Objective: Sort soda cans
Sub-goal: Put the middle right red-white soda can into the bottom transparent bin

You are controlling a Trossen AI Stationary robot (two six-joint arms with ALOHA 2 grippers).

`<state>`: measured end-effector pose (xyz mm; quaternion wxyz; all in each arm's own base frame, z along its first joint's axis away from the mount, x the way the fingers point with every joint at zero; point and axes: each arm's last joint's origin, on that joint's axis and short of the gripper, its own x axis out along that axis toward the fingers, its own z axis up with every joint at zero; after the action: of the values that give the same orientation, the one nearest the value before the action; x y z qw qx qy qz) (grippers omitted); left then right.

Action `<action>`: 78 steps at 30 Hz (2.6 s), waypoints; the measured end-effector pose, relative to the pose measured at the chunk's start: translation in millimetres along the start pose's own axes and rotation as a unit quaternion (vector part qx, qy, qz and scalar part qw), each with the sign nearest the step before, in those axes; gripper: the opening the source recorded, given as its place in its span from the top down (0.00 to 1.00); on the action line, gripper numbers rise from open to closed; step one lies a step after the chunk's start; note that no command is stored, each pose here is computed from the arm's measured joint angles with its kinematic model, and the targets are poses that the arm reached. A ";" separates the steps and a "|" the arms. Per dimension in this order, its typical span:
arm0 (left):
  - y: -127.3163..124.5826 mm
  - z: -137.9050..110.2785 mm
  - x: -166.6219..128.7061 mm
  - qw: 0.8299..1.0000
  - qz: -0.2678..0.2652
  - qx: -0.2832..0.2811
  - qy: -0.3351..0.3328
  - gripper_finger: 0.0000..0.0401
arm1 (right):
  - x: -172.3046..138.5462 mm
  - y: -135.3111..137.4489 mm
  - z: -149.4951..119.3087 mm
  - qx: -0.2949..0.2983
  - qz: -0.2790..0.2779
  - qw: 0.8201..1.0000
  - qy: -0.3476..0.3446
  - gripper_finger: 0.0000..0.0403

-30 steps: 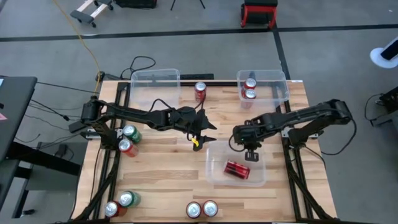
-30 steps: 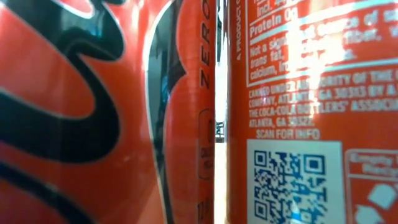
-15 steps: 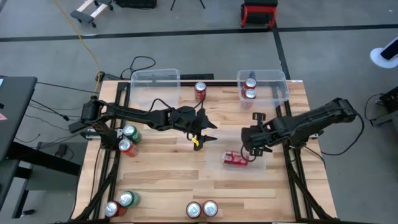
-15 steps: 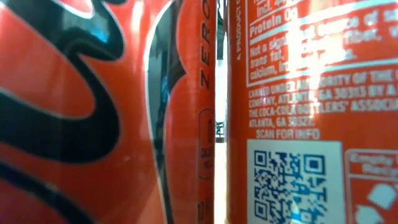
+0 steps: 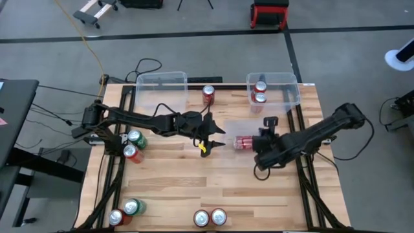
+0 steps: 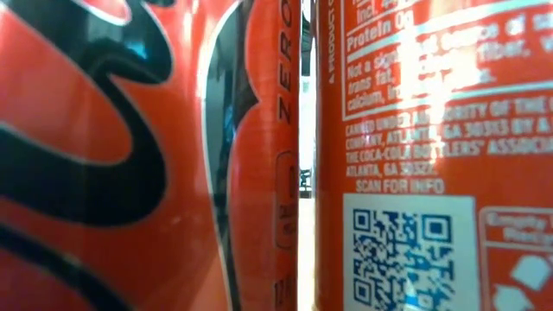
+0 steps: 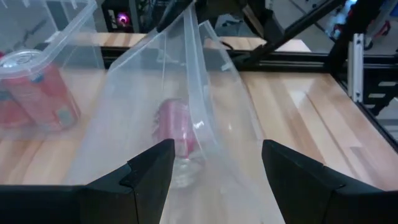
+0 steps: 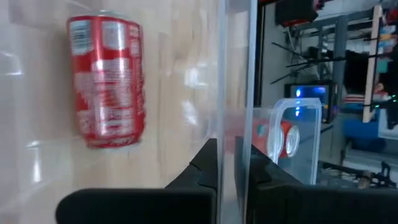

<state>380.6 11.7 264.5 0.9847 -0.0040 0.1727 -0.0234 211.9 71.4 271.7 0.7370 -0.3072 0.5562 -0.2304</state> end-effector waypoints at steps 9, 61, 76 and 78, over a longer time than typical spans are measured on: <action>-12.8 -7.0 6.4 1.000 -0.004 0.005 0.014 0.40 | 22.6 44.3 19.0 -0.015 -0.036 0.998 0.046 0.86; -59.3 -6.3 -2.3 0.980 0.184 0.076 0.024 0.40 | -27.9 52.8 10.5 -0.139 -0.219 0.960 -0.101 0.93; -71.8 5.2 -11.5 0.922 0.323 0.214 0.025 0.85 | -29.4 34.8 21.1 -0.136 -0.265 0.948 -0.114 0.93; -77.5 5.3 -12.3 0.918 0.320 0.234 0.028 0.90 | -29.7 35.3 21.8 -0.127 -0.256 0.951 -0.114 0.93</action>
<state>367.4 -65.2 274.9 0.9072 0.2826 0.1823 0.2529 224.6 120.8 271.0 0.6662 -0.5548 0.3962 -0.3022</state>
